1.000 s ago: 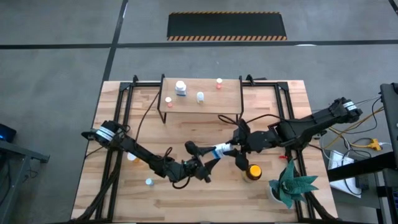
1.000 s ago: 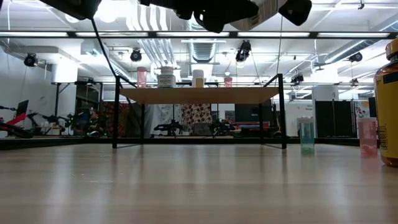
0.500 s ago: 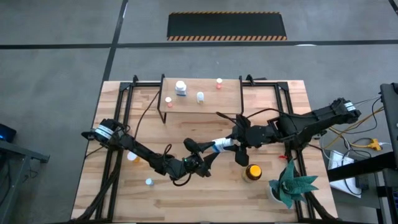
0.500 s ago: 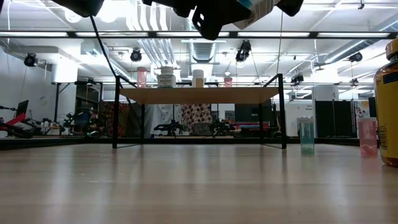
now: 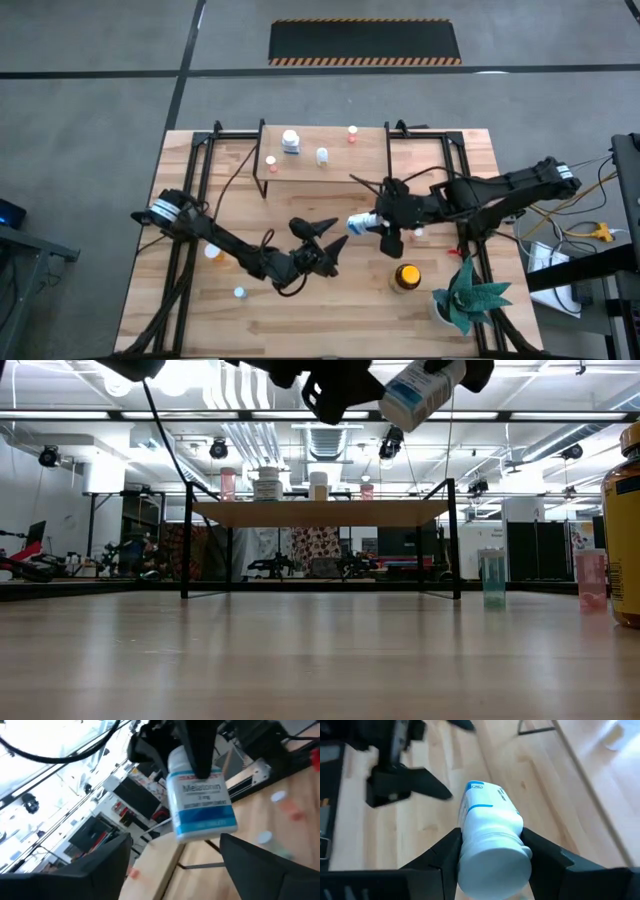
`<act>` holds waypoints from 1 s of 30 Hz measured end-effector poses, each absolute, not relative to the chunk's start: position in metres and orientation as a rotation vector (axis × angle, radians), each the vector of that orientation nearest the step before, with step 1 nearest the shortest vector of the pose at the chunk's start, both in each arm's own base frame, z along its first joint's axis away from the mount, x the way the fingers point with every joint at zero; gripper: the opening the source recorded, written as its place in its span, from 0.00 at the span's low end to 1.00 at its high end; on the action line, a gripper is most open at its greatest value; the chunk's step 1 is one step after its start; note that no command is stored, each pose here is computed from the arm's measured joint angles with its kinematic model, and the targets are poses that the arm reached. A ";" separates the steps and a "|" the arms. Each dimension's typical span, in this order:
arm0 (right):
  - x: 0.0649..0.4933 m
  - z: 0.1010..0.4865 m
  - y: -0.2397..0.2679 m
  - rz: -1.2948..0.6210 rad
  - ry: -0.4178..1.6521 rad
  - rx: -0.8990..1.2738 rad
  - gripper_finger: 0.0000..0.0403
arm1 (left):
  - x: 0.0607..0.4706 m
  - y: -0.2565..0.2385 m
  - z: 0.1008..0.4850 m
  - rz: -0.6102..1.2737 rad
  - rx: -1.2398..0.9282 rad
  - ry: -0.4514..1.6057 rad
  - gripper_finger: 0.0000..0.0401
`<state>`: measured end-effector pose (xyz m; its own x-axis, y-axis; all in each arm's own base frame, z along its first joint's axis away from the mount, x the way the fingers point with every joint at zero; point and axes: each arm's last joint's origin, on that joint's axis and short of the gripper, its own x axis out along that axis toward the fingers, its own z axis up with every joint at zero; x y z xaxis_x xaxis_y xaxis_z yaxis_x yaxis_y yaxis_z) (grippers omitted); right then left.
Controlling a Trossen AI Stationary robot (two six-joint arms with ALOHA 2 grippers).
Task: Pick and place medicine bottles onto shelf by color
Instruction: Put the white and blue blue pill bottle on the shelf
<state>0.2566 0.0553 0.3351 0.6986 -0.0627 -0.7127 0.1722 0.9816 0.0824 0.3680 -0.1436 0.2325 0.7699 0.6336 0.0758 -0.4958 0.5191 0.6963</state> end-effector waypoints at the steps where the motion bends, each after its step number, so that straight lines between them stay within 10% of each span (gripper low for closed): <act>1: 0.256 0.338 0.053 -0.143 0.796 0.148 0.42 | 0.366 -0.143 0.235 0.688 0.764 0.195 0.73; 30: 0.332 0.356 -0.152 -0.103 1.428 -0.267 0.41 | 0.235 -0.082 0.291 0.478 0.562 -0.131 0.75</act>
